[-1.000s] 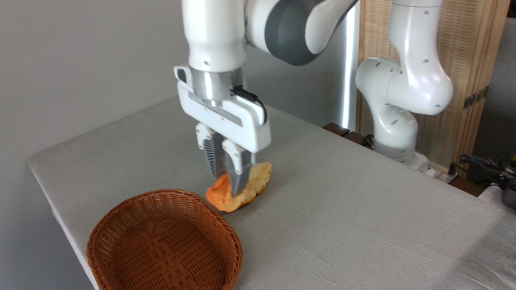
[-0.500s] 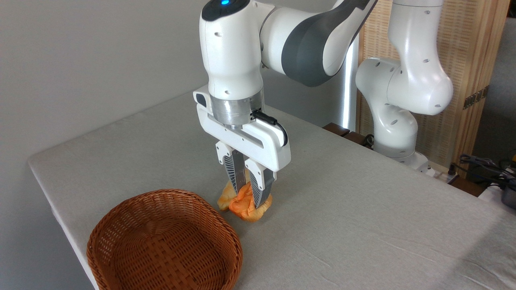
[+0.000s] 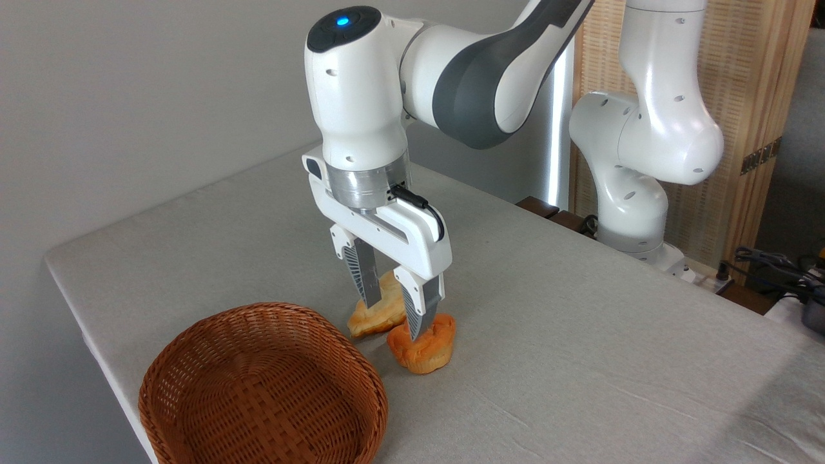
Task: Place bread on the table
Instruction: 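Open the gripper, release the roll, and raise the gripper away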
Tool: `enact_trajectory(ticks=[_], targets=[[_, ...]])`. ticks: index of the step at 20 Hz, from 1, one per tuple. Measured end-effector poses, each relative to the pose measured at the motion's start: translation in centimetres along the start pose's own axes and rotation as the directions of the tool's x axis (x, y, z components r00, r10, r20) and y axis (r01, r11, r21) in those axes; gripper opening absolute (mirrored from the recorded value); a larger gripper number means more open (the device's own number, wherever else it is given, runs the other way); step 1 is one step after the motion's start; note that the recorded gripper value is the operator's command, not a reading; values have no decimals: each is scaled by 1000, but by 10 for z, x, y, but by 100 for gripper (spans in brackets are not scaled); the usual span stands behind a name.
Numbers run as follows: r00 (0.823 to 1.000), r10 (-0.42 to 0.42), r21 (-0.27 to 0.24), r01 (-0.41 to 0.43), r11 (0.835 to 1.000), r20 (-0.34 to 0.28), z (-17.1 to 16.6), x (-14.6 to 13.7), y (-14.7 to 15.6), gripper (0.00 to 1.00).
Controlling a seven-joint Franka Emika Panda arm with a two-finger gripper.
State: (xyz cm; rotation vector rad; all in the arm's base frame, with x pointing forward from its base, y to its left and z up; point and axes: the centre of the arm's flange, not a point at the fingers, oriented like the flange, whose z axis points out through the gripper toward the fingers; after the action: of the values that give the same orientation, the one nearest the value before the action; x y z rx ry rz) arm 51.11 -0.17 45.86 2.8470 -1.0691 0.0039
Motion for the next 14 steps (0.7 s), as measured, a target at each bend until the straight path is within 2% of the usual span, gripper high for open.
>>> enact_trajectory(ticks=[2, 5, 8, 11, 14], targets=[[999, -4, 11, 4, 1000, -39, -16, 6, -2, 100], [993, 7, 53, -1, 999, -117, -58, 20, -3, 100], [986, 39, 93, -24, 995, -162, -88, 35, 3, 100], [980, 69, 122, -46, 991, -186, -90, 55, 7, 100], [980, 72, 126, -49, 991, -187, -82, 69, 1, 100]])
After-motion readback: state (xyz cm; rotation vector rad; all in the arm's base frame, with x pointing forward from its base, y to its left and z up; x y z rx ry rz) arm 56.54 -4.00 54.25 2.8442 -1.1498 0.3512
